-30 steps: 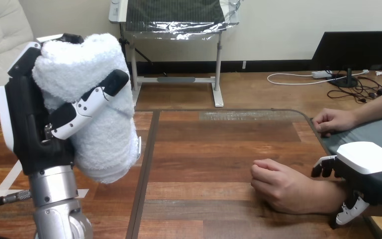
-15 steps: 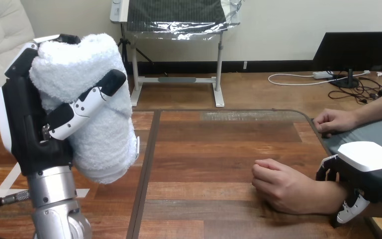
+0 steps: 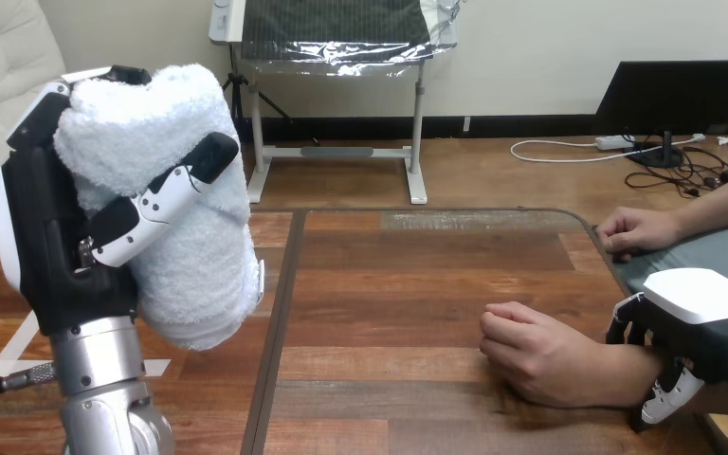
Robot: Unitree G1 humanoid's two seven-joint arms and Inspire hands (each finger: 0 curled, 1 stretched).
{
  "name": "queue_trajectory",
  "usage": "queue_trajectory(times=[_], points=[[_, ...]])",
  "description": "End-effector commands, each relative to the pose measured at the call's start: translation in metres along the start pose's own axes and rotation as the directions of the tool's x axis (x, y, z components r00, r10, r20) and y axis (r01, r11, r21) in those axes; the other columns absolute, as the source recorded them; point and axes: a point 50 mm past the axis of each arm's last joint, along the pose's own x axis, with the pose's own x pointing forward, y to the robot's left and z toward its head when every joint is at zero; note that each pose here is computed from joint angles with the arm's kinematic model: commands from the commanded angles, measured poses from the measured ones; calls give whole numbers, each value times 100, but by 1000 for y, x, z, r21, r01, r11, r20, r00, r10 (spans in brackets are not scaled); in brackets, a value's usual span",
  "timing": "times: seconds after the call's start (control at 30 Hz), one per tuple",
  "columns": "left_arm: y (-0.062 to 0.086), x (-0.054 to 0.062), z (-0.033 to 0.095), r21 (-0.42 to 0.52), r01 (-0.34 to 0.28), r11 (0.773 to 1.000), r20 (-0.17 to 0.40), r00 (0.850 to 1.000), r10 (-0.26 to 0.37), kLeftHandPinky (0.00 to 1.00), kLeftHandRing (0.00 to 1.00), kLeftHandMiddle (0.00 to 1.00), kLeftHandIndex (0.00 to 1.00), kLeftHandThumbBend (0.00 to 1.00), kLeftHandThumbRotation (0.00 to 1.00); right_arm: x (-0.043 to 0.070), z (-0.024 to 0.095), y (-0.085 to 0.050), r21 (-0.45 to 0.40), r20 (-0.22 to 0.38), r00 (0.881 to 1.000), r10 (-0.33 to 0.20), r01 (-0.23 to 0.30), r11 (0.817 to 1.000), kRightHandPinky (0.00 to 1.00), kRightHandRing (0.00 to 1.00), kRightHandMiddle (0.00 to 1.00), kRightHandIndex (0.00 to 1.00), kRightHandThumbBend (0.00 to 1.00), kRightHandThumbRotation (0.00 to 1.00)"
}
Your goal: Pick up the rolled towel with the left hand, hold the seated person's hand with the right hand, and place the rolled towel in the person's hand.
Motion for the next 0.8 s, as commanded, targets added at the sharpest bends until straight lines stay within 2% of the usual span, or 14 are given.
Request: queue_trajectory(times=[0.0,0.17,0.47,0.67,0.77], points=[[-6,10,10,-17,13,1000,79,997,-12,24,30,37,39,62,0,0,-9,5,6,-61,997,45,-45,999,40,54,61,63,96,4],[-6,10,10,-17,13,1000,78,997,-12,24,30,37,39,62,0,0,-8,6,3,-49,998,45,-45,999,37,50,59,62,96,3],[-6,10,10,-28,13,1000,77,997,-11,24,30,36,39,62,0,1,-5,9,26,-30,999,45,-44,999,23,32,44,57,96,2],[-6,11,10,-33,13,999,79,997,-10,24,30,36,39,62,0,1,-4,11,29,-32,998,59,-59,998,18,26,38,55,97,2],[-6,11,10,-29,13,999,80,997,-11,24,30,36,39,62,0,2,-3,12,29,-35,997,75,-74,997,17,26,39,55,97,2]])
